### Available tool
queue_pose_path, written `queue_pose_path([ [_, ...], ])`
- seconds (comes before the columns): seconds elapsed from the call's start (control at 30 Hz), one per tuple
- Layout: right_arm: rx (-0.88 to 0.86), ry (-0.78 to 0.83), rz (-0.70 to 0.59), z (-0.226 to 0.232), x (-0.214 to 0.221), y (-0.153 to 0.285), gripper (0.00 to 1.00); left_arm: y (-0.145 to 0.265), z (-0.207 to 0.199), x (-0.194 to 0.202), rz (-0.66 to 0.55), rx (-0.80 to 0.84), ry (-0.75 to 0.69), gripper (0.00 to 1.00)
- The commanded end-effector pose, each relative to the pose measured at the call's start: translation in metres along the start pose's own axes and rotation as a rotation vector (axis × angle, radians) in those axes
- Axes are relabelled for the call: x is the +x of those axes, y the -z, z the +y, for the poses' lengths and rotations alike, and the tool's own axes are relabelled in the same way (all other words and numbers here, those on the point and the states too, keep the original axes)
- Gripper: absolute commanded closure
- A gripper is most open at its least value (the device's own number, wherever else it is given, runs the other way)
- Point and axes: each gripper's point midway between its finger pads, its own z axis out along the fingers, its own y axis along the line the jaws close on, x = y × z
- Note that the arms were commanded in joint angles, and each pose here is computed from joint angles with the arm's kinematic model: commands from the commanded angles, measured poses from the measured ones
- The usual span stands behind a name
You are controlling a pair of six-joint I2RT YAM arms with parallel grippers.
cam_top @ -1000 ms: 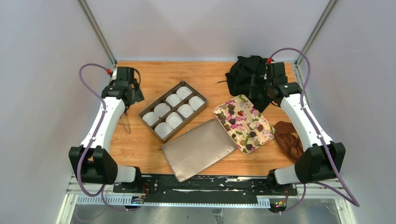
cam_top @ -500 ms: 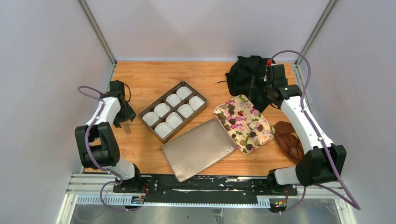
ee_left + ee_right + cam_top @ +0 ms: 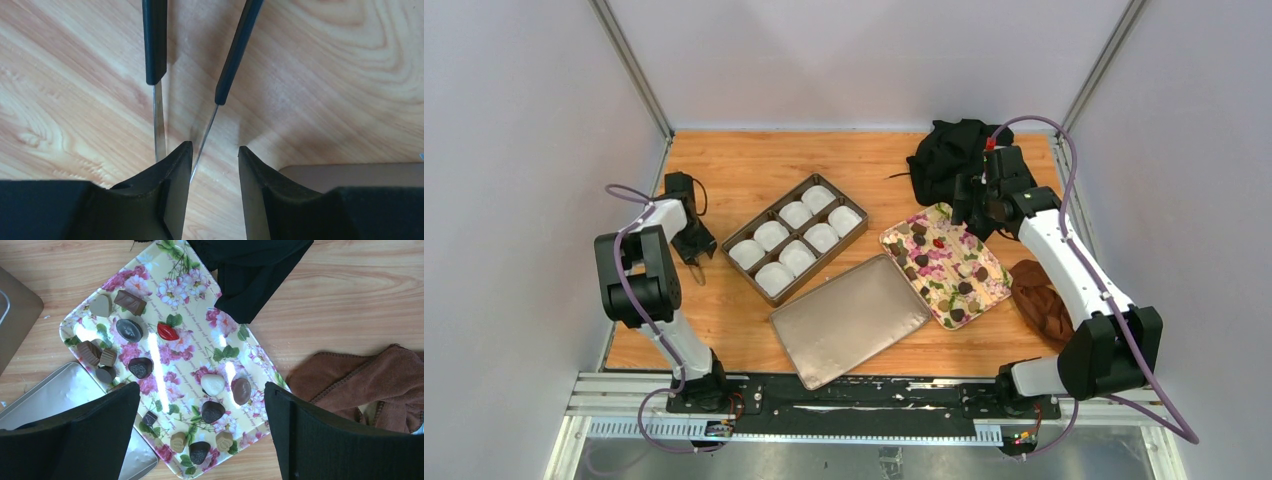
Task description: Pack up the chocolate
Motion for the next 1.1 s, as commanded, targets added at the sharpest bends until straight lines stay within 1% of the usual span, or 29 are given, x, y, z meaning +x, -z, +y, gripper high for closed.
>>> queue_pose_path([
  [0.0, 0.01, 0.005, 0.0, -0.001, 0.004, 0.003, 0.02, -0.008, 0.0, -0.019, -0.04, 0.018, 0.018, 0.54],
  [0.17, 0.01, 0.002, 0.001, 0.0, 0.002, 0.002, 0.02, -0.016, 0.003, -0.02, -0.026, 0.042, 0.028, 0.53],
  [0.23, 0.01, -0.001, 0.007, 0.001, 0.002, -0.001, 0.02, -0.019, 0.003, -0.019, -0.022, 0.052, 0.028, 0.56],
  [0.27, 0.008, -0.001, 0.009, 0.002, 0.002, -0.002, 0.02, -0.021, 0.002, -0.019, -0.02, 0.059, 0.026, 0.58],
  [0.33, 0.002, -0.004, 0.015, 0.004, 0.001, -0.004, 0.02, -0.024, 0.001, -0.016, -0.007, 0.06, 0.023, 0.71],
  [0.43, -0.007, -0.004, 0.024, 0.006, -0.001, -0.006, 0.02, -0.025, 0.001, -0.014, 0.003, 0.06, 0.023, 0.95],
  [0.47, -0.007, -0.002, 0.026, 0.007, -0.001, -0.007, 0.02, -0.024, 0.002, -0.015, 0.001, 0.057, 0.022, 1.0],
  [0.63, -0.011, 0.003, 0.026, 0.008, -0.004, -0.007, 0.02, 0.001, 0.007, -0.035, -0.06, 0.038, 0.005, 1.0],
  [0.73, -0.018, 0.004, 0.031, 0.01, -0.005, -0.008, 0.02, 0.025, 0.001, -0.052, -0.116, 0.067, -0.014, 1.0],
  [0.83, -0.032, 0.002, 0.033, 0.013, -0.007, -0.009, 0.02, 0.058, -0.021, -0.065, -0.176, 0.121, -0.051, 1.0],
  [0.9, -0.036, 0.0, 0.032, 0.014, -0.009, -0.01, 0.02, 0.087, -0.05, -0.07, -0.221, 0.173, -0.092, 1.0],
  [1.0, -0.039, -0.004, 0.029, 0.016, -0.012, -0.01, 0.02, 0.132, -0.107, -0.071, -0.283, 0.273, -0.137, 1.0],
  [1.03, -0.041, -0.006, 0.026, 0.016, -0.014, -0.01, 0.02, 0.151, -0.135, -0.065, -0.299, 0.333, -0.157, 1.0],
  [1.07, -0.044, -0.008, 0.027, 0.017, -0.014, -0.009, 0.02, 0.162, -0.155, -0.061, -0.302, 0.378, -0.155, 1.0],
])
